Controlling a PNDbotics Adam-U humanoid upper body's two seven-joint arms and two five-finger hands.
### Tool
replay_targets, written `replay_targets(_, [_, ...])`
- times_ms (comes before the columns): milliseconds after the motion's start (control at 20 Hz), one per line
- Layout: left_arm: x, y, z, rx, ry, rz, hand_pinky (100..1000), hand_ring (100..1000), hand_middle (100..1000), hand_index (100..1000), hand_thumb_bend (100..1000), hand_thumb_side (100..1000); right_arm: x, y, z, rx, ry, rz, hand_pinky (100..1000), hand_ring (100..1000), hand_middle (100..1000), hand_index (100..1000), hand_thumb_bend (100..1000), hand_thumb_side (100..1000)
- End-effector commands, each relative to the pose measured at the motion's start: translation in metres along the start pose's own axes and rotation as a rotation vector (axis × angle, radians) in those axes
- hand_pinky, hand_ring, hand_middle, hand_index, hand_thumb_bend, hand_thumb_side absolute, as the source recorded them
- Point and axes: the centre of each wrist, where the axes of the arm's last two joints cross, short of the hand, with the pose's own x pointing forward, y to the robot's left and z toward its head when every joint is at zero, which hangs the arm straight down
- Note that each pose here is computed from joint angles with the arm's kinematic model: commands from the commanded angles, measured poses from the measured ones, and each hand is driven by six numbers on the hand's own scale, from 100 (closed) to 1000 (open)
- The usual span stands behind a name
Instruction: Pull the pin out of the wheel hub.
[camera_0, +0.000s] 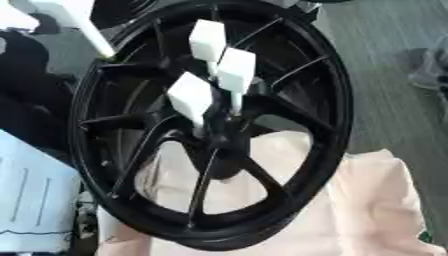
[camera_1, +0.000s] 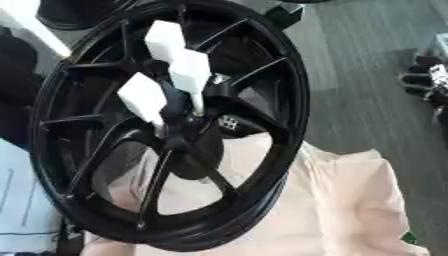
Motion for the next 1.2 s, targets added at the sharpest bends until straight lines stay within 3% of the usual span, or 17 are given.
replay_targets(50, [-0.020, 0.016, 0.032, 0.140, 0.109, 0.015, 683, 576, 443, 337, 318, 100, 0.013, -0.010, -0.004, -0.013, -0.038, 0.038, 784, 750, 705, 786, 100, 701])
replay_targets(350, [-0.090, -0.014, 0.058, 0.281, 0.379, 0.160, 676, 573, 452, 361, 279, 100, 0.013, -0.012, -0.003, -0.040, -0.043, 0.031, 784, 750, 705, 786, 100, 703])
replay_targets(550, [-0.123, -0.044, 0.069, 0.307, 0.483, 0.246, 701, 604, 496, 444, 272, 100, 0.012, -0.014, -0.001, -0.058, -0.043, 0.032, 784, 750, 705, 786, 100, 703])
replay_targets(600, [-0.128, -0.051, 0.070, 0.302, 0.490, 0.263, 735, 667, 572, 579, 303, 100, 0.011, -0.015, 0.000, -0.060, -0.042, 0.033, 784, 750, 705, 786, 100, 703])
replay_targets(650, [-0.132, -0.057, 0.072, 0.294, 0.491, 0.281, 750, 696, 608, 649, 323, 100, 0.011, -0.015, 0.000, -0.062, -0.041, 0.033, 784, 750, 705, 786, 100, 703])
replay_targets(700, [-0.136, -0.063, 0.073, 0.288, 0.487, 0.297, 771, 736, 661, 737, 396, 124, 0.011, -0.015, 0.000, -0.062, -0.041, 0.034, 784, 750, 705, 786, 100, 702])
replay_targets(750, [-0.138, -0.068, 0.073, 0.284, 0.478, 0.313, 780, 751, 686, 771, 459, 265, 0.011, -0.015, 0.000, -0.062, -0.041, 0.034, 784, 750, 705, 786, 100, 701])
replay_targets(800, [-0.141, -0.073, 0.074, 0.280, 0.469, 0.329, 793, 774, 723, 817, 567, 467, 0.011, -0.015, 0.001, -0.062, -0.040, 0.034, 784, 750, 705, 786, 100, 701])
replay_targets(850, [-0.143, -0.078, 0.074, 0.273, 0.463, 0.340, 798, 785, 739, 835, 614, 540, 0.010, -0.015, 0.001, -0.063, -0.040, 0.033, 784, 750, 705, 786, 100, 702])
replay_targets(950, [-0.146, -0.084, 0.075, 0.256, 0.453, 0.351, 800, 792, 748, 851, 638, 601, 0.010, -0.015, 0.001, -0.063, -0.038, 0.033, 784, 750, 705, 786, 100, 704])
replay_targets(1100, [-0.149, -0.087, 0.076, 0.254, 0.448, 0.358, 800, 794, 752, 855, 639, 614, 0.010, -0.015, 0.001, -0.062, -0.036, 0.034, 785, 750, 705, 786, 100, 703])
replay_targets(1200, [-0.150, -0.088, 0.076, 0.263, 0.446, 0.366, 795, 794, 753, 853, 598, 639, 0.009, -0.015, 0.001, -0.063, -0.036, 0.033, 785, 750, 705, 786, 100, 704])
